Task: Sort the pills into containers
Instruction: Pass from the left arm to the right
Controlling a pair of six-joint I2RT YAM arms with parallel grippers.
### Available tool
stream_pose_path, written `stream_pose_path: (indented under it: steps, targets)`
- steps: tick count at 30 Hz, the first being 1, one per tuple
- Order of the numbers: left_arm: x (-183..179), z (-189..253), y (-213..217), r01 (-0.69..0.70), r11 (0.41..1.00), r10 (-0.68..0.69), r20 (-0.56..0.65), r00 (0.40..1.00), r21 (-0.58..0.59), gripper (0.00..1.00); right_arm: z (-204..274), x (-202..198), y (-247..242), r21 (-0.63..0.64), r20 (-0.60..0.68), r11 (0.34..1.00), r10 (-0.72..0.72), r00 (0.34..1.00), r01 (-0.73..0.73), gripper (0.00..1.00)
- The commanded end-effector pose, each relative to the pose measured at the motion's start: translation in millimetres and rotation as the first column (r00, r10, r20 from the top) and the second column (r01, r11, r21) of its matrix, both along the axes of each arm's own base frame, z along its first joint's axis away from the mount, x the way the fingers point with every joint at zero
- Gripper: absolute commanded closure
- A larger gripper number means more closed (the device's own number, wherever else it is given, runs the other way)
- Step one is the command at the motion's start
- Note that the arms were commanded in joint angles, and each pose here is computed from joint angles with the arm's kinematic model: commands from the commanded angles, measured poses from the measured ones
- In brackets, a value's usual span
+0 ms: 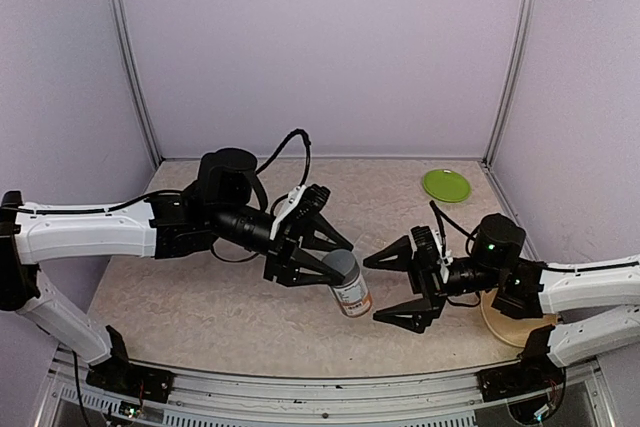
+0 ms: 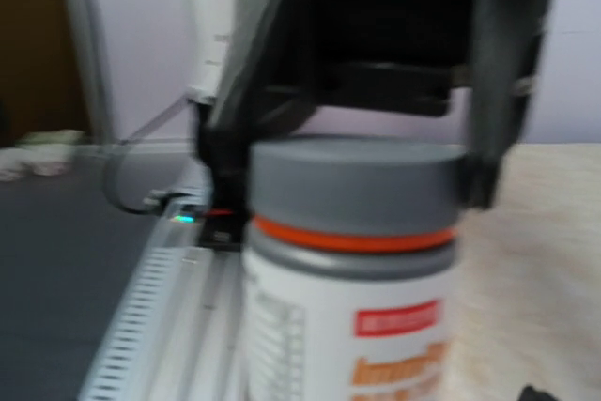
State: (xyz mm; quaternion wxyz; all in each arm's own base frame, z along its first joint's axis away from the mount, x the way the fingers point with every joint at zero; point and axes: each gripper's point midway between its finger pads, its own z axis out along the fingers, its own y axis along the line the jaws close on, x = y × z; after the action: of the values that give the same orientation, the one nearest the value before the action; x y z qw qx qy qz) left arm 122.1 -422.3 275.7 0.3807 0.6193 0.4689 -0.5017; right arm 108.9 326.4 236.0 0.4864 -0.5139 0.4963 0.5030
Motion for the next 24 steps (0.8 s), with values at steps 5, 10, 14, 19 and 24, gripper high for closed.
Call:
stream_pose_path:
  steps: [5, 10, 14, 19, 24]
  targets:
    - [-18, 60, 7, 0.067, 0.981, -0.045, 0.122, 0.992, -0.183, 0.72, 24, -16, 14, 0.07, -0.044, 0.981, 0.182, 0.982, -0.179, 0.0]
    - [-27, 62, 7, 0.115, 0.974, -0.089, 0.141, 0.986, -0.194, 0.73, 24, -14, 20, 0.076, -0.074, 0.977, 0.204, 0.976, -0.199, 0.0]
    - [-29, 64, 7, 0.124, 0.972, -0.096, 0.146, 0.985, -0.197, 0.73, 25, -17, 25, 0.078, -0.093, 0.966, 0.255, 0.963, -0.248, 0.03]
    - [-27, 61, 6, 0.12, 0.974, -0.091, 0.148, 0.985, -0.194, 0.73, 25, -21, 30, 0.076, -0.121, 0.947, 0.32, 0.94, -0.312, 0.13]
    - [-24, 58, 4, 0.106, 0.977, -0.08, 0.144, 0.986, -0.184, 0.73, 21, -23, 35, 0.061, -0.154, 0.935, 0.355, 0.922, -0.35, 0.26]
